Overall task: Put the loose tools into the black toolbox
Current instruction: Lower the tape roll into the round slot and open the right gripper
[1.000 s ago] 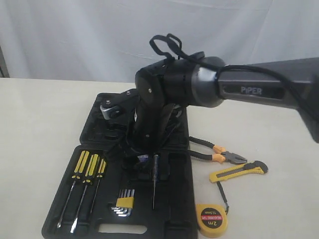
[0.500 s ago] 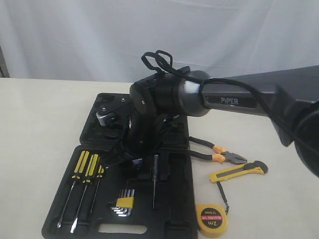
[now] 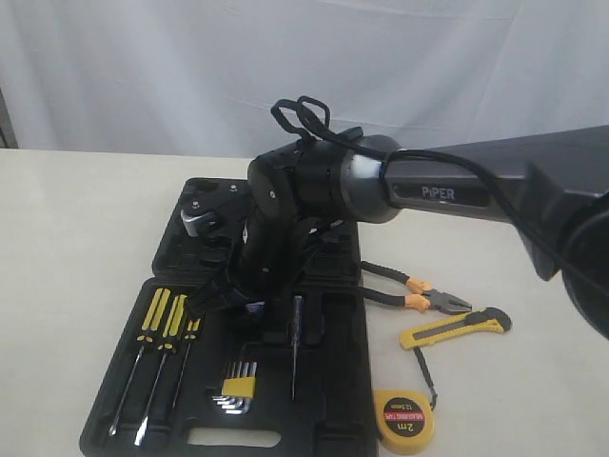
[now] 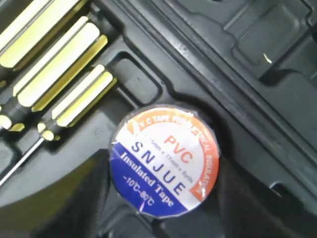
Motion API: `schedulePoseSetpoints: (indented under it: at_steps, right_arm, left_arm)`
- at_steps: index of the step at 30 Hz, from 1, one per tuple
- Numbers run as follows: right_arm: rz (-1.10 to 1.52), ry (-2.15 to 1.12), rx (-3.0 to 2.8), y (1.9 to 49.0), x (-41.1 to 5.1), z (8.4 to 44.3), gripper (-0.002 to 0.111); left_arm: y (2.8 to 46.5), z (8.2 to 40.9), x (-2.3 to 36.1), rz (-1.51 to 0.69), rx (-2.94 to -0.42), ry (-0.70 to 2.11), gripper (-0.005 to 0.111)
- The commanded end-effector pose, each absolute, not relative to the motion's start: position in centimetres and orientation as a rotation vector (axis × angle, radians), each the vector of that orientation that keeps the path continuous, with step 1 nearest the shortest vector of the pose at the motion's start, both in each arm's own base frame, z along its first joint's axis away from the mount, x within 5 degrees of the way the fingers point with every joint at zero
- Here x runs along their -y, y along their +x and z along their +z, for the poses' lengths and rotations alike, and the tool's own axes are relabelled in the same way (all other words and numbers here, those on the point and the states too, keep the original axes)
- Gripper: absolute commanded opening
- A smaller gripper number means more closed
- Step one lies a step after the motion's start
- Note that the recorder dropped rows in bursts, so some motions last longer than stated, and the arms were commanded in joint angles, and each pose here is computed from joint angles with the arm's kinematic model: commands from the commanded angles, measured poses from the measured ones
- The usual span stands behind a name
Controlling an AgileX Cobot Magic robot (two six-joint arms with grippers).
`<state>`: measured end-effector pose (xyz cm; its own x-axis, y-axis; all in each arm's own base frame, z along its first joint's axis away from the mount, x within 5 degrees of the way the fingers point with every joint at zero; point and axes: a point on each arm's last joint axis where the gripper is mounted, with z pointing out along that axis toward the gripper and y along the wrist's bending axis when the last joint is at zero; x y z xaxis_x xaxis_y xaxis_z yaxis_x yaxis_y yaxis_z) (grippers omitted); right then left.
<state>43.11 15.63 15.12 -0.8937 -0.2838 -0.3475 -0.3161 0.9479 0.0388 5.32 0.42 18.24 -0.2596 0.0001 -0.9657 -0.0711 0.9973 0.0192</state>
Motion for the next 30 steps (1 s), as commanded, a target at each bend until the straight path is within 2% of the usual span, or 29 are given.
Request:
schedulePoseSetpoints:
  at_steps: [1,27,30]
  right_arm:
    - [0.144,-0.43,-2.746,43.3,-15.7,15.4,0.018]
    - [0.107,-0.458,-2.745,43.6,-15.6,14.0,0.018]
    - [0.106,-0.459,-2.749,43.6,-15.6,14.0,0.023]
  left_arm:
    - [5.3,18.2,-0.4,0.053,-1.825,-0.056,0.0]
    - [5.3,18.2,-0.4,0.053,-1.825,-0.056,0.0]
    - [5.3,18.2,-0.4,0.053,-1.825,-0.056,0.0]
